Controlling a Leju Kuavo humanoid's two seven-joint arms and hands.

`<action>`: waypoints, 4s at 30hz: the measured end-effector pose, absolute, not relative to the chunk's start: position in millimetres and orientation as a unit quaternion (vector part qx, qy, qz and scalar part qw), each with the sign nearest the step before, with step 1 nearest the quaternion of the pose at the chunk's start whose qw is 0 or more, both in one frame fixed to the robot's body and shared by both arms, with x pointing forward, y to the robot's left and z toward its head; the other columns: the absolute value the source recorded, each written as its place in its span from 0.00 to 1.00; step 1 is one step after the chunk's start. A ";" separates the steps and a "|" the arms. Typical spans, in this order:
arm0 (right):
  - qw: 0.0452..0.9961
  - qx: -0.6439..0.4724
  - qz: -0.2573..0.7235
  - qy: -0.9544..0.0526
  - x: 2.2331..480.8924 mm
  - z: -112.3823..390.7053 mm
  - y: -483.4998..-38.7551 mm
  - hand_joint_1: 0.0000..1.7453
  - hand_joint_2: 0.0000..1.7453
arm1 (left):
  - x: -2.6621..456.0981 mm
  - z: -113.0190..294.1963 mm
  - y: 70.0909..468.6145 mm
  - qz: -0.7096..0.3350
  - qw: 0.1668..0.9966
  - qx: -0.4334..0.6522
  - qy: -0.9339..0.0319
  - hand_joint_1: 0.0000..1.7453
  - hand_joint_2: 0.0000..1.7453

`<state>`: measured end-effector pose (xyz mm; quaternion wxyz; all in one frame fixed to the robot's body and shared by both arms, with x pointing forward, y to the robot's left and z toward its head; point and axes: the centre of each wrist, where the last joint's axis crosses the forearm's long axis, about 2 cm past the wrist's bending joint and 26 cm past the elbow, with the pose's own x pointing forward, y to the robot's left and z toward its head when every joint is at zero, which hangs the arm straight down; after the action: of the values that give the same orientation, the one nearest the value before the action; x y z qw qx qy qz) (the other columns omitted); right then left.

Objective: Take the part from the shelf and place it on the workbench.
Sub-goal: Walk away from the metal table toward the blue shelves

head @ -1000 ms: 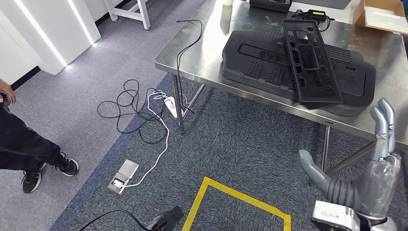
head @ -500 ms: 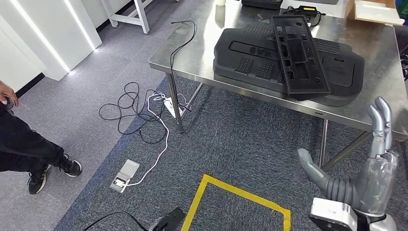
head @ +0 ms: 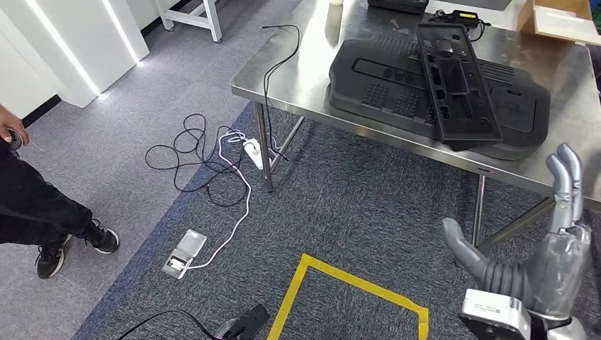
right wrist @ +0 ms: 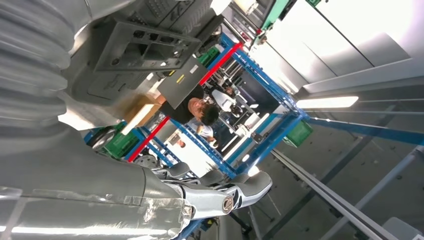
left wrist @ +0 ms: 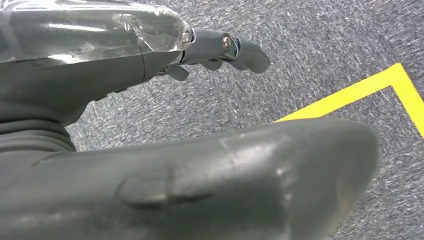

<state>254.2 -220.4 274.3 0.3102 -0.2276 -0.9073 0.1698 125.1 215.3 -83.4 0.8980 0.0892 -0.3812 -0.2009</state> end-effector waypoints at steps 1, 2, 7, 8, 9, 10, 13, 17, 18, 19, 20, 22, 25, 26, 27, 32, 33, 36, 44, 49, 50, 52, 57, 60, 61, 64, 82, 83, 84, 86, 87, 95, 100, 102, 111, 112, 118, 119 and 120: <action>0.310 -0.228 0.170 -0.907 254.1 274.2 -220.4 0.00 1.00 | 125.0 -83.4 215.3 -0.201 0.898 0.089 -0.381 0.00 0.00; 0.310 -0.228 0.170 -0.907 254.1 274.2 -220.5 0.00 1.00 | 125.0 -83.4 215.3 -0.201 0.898 0.089 -0.381 0.00 0.00; 0.310 -0.229 0.168 -0.907 254.7 275.1 -221.2 0.00 1.00 | 125.8 -83.2 215.2 -0.201 0.898 0.089 -0.381 0.00 0.00; 0.310 -0.230 0.168 -0.907 254.7 275.1 -221.2 0.00 1.00 | 125.8 -83.2 215.2 -0.200 0.898 0.089 -0.381 0.00 0.00; 0.310 -0.230 0.168 -0.907 254.8 275.2 -221.2 0.00 1.00 | 125.8 -83.2 215.2 -0.200 0.898 0.090 -0.381 0.00 0.00; 0.309 -0.230 0.168 -0.907 254.9 275.4 -221.1 0.00 1.00 | 125.8 -83.2 215.2 -0.199 0.898 0.090 -0.381 0.00 0.00; 0.309 -0.229 0.169 -0.907 255.1 275.9 -221.0 0.00 1.00 | 124.9 -83.4 215.3 -0.198 0.899 0.091 -0.380 0.00 0.00; 0.309 -0.228 0.169 -0.908 255.1 275.9 -220.9 0.00 1.00 | 122.4 -84.1 215.3 -0.198 0.900 0.090 -0.378 0.00 0.00; 0.309 -0.228 0.169 -0.908 255.2 276.0 -220.9 0.00 1.00 | 122.5 -84.1 215.4 -0.198 0.900 0.090 -0.378 0.00 0.00; 0.308 -0.228 0.169 -0.908 255.2 276.1 -220.8 0.00 1.00 | 122.7 -84.1 215.5 -0.198 0.900 0.091 -0.378 0.00 0.00; 0.308 -0.228 0.168 -0.908 255.3 276.2 -220.8 0.00 1.00 | 122.7 -84.0 215.5 -0.198 0.900 0.091 -0.379 0.00 0.00; 0.308 -0.228 0.168 -0.908 255.4 276.5 -220.6 0.00 1.00 | 122.0 -84.2 215.4 -0.198 0.900 0.092 -0.378 0.00 0.00; 0.312 -0.225 0.165 -0.908 255.5 276.7 -220.4 0.00 0.75 | 120.8 -84.5 215.4 -0.197 0.900 0.093 -0.378 0.00 0.00; 0.313 -0.225 0.165 -0.908 255.5 276.7 -220.4 0.00 0.50 | 120.6 -84.6 215.4 -0.197 0.900 0.093 -0.377 0.00 0.00; 0.314 -0.224 0.164 -0.908 255.5 276.7 -220.4 0.00 0.25 | 120.6 -84.6 215.4 -0.197 0.900 0.093 -0.377 0.00 0.00; 0.312 -0.231 0.166 -0.907 255.4 276.7 -220.3 0.00 0.00 | 120.6 -84.6 215.4 -0.197 0.900 0.093 -0.378 0.00 0.00; 0.310 -0.234 0.168 -0.906 255.3 276.8 -220.2 0.00 0.00 | 120.6 -84.6 215.4 -0.197 0.900 0.093 -0.378 0.00 0.00; 0.303 -0.248 0.172 -0.904 255.0 276.9 -220.1 0.00 0.00 | 120.9 -84.5 215.4 -0.197 0.900 0.093 -0.378 0.00 0.00; 0.293 -0.269 0.166 -0.902 254.4 277.9 -222.0 0.00 0.00 | 121.2 -84.4 215.3 -0.199 0.899 0.092 -0.378 0.00 0.00; 0.298 -0.270 0.158 -0.902 253.6 278.1 -223.9 0.00 0.00 | 121.3 -84.4 215.3 -0.199 0.900 0.091 -0.378 0.00 0.00; 0.299 -0.270 0.157 -0.902 253.5 278.1 -224.1 0.00 0.25 | 121.3 -84.4 215.3 -0.199 0.900 0.091 -0.378 0.00 0.00; 0.299 -0.270 0.156 -0.902 253.3 278.3 -224.4 0.00 0.75 | 121.3 -84.4 215.3 -0.199 0.900 0.091 -0.378 0.00 0.00; 0.298 -0.271 0.155 -0.902 253.0 279.0 -225.0 0.00 1.00 | 121.6 -84.3 215.4 -0.198 0.900 0.091 -0.378 0.00 0.00; 0.294 -0.274 0.154 -0.903 252.7 280.5 -225.6 0.00 1.00 | 122.8 -83.9 214.9 -0.198 0.899 0.091 -0.379 0.00 0.00; 0.293 -0.275 0.154 -0.902 252.7 280.9 -225.8 0.00 1.00 | 123.2 -83.8 214.7 -0.198 0.899 0.091 -0.380 0.00 0.00; 0.295 -0.278 0.156 -0.901 252.2 279.9 -225.9 0.00 1.00 | 123.2 -83.8 214.7 -0.198 0.899 0.091 -0.380 0.00 0.00; 0.295 -0.270 0.165 -0.902 257.3 283.7 -225.3 0.00 1.00 | 119.7 -85.0 215.9 -0.188 0.902 0.092 -0.378 0.00 0.00; 0.293 -0.270 0.165 -0.902 257.8 284.4 -225.3 0.00 1.00 | 119.8 -85.0 216.0 -0.188 0.902 0.092 -0.378 0.00 0.00; 0.292 -0.269 0.164 -0.903 258.3 284.9 -225.3 0.00 1.00 | 120.2 -84.9 216.3 -0.187 0.902 0.092 -0.378 0.00 0.00; 0.292 -0.268 0.163 -0.903 258.8 285.4 -225.3 0.00 1.00 | 120.5 -84.9 216.9 -0.185 0.902 0.093 -0.378 0.00 0.00; 0.292 -0.267 0.163 -0.904 259.0 285.4 -225.3 0.00 1.00 | 119.9 -85.1 217.1 -0.185 0.902 0.093 -0.378 0.00 0.00; 0.293 -0.266 0.164 -0.904 259.6 283.6 -225.0 0.00 1.00 | 118.9 -85.3 216.8 -0.184 0.903 0.094 -0.377 0.00 0.00; 0.294 -0.265 0.165 -0.903 259.9 282.8 -224.8 0.00 1.00 | 118.9 -85.3 216.7 -0.184 0.903 0.094 -0.377 0.00 0.00; 0.294 -0.266 0.165 -0.903 260.0 282.6 -224.8 0.00 1.00 | 118.6 -85.4 216.6 -0.184 0.903 0.093 -0.377 0.00 0.00; 0.295 -0.265 0.164 -0.903 259.6 281.9 -224.6 0.00 1.00 | 117.8 -85.9 218.6 -0.184 0.903 0.094 -0.376 0.00 0.00; 0.295 -0.265 0.164 -0.903 259.6 281.9 -224.6 0.00 1.00 | 117.3 -86.0 218.6 -0.184 0.904 0.094 -0.375 0.00 0.00; 0.295 -0.265 0.164 -0.903 259.6 282.0 -224.5 0.00 1.00 | 117.3 -86.0 218.6 -0.184 0.904 0.094 -0.375 0.00 0.00; 0.295 -0.265 0.164 -0.903 259.6 282.0 -224.4 0.00 1.00 | 116.7 -86.2 218.7 -0.184 0.904 0.094 -0.375 0.00 0.00; 0.295 -0.265 0.164 -0.903 259.5 282.0 -224.4 0.00 1.00 | 116.6 -86.2 218.8 -0.184 0.904 0.094 -0.375 0.00 0.00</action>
<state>259.5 -224.4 282.0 0.2947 -0.2650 -0.9034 0.1637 116.6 218.8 -86.2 0.9039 0.0938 -0.3746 -0.1840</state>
